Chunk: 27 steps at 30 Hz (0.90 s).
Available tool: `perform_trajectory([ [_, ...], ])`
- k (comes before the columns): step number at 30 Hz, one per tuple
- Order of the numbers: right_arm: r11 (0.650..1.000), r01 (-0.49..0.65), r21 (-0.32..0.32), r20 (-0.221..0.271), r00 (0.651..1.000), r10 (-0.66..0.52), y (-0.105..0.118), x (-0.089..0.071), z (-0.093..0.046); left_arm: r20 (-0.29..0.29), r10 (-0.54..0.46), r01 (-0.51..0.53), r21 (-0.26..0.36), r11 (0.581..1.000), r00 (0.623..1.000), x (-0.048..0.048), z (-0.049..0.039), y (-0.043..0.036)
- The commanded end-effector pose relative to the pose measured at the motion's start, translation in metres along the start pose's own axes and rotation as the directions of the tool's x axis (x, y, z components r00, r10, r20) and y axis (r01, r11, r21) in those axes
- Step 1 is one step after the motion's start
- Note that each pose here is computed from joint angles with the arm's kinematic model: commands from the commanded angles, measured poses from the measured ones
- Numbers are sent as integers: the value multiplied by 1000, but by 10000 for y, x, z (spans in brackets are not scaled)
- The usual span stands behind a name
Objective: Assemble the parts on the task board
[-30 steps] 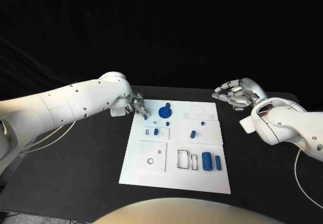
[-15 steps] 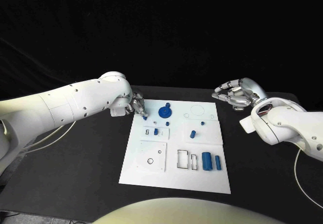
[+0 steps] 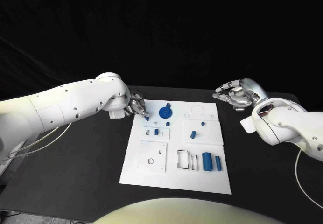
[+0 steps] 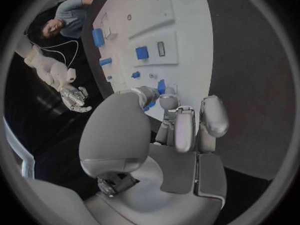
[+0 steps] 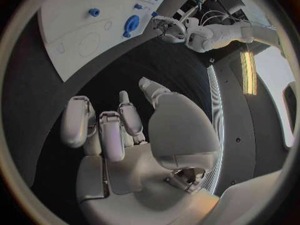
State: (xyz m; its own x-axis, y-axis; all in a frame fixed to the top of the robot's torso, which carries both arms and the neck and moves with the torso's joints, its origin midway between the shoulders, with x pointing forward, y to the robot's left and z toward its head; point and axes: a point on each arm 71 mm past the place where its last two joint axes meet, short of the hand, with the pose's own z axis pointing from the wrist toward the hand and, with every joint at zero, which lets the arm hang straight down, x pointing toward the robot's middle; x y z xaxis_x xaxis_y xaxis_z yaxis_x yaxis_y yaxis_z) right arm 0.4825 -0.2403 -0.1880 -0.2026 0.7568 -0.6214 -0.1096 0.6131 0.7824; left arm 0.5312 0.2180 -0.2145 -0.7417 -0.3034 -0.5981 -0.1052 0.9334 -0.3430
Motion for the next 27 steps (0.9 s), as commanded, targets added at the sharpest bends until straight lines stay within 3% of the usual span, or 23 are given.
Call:
perform_trajectory([
  [1, 1000, 3, -12, 2, 1000, -3, 5, -1, -2, 20, -92, 91, 46, 995, 996, 15, -49, -53],
  [7, 1000, 3, -10, 3, 1000, -3, -3, -8, -5, 62, -111, 106, 73, 992, 992, 70, -148, -48],
  [15, 1000, 4, -5, 6, 1000, -4, -19, -26, -10, 131, -65, 54, 87, 995, 989, 236, -243, 20],
  [27, 1000, 4, -3, 8, 1000, -4, -26, -35, -16, 171, -5, -13, 104, 994, 985, 412, -273, 43],
])
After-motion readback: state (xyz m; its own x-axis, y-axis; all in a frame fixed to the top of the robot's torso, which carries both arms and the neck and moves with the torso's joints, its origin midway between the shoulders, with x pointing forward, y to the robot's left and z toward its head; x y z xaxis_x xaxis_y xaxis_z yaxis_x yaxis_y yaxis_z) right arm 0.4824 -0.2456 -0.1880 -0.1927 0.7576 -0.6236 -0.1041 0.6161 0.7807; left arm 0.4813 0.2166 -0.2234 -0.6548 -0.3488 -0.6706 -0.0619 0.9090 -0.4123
